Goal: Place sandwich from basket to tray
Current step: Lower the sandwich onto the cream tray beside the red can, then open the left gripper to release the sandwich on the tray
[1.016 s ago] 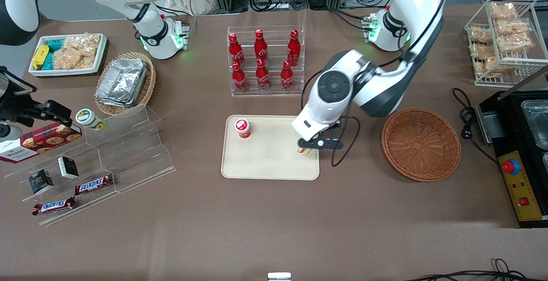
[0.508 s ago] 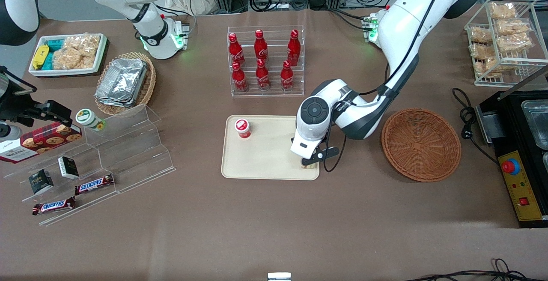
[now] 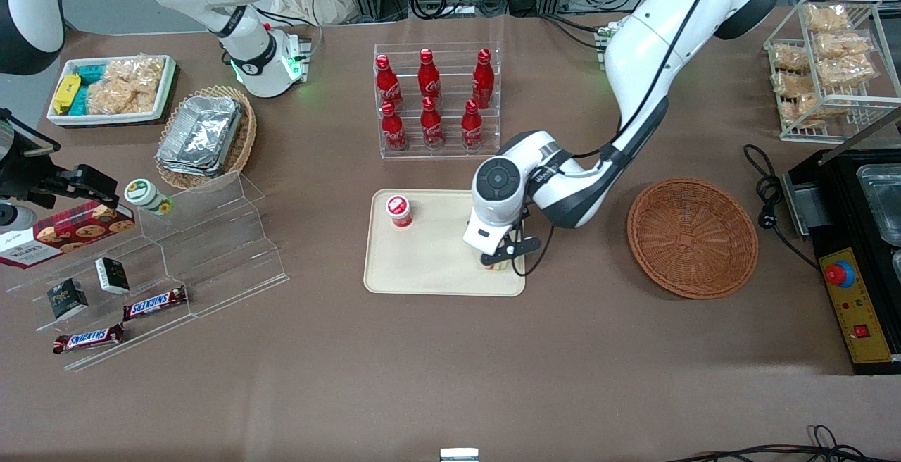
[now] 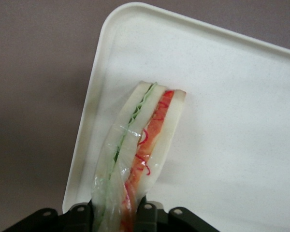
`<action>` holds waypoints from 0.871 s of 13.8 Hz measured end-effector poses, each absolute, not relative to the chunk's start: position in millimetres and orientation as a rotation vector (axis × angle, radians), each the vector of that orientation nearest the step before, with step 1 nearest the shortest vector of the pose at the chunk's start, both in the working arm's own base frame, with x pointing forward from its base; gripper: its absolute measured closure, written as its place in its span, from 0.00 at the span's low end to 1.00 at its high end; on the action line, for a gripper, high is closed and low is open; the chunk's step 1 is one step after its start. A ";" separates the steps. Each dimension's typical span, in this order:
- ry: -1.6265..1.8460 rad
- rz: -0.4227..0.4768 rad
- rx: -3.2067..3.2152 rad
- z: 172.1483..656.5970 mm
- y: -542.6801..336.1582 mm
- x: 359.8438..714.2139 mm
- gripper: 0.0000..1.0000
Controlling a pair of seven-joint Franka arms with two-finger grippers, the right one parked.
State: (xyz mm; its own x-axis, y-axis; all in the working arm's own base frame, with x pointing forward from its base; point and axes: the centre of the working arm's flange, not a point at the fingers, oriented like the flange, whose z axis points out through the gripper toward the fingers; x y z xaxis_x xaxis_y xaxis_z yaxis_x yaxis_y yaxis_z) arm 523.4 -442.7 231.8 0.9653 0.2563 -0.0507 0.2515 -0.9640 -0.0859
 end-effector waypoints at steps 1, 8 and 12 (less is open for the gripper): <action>-0.384 0.080 -3.032 231.1 -442.7 523.5 0.56; -0.447 -0.027 -2.953 315.2 -426.3 550.5 0.00; -0.474 -0.101 -2.967 401.7 -390.1 570.9 0.00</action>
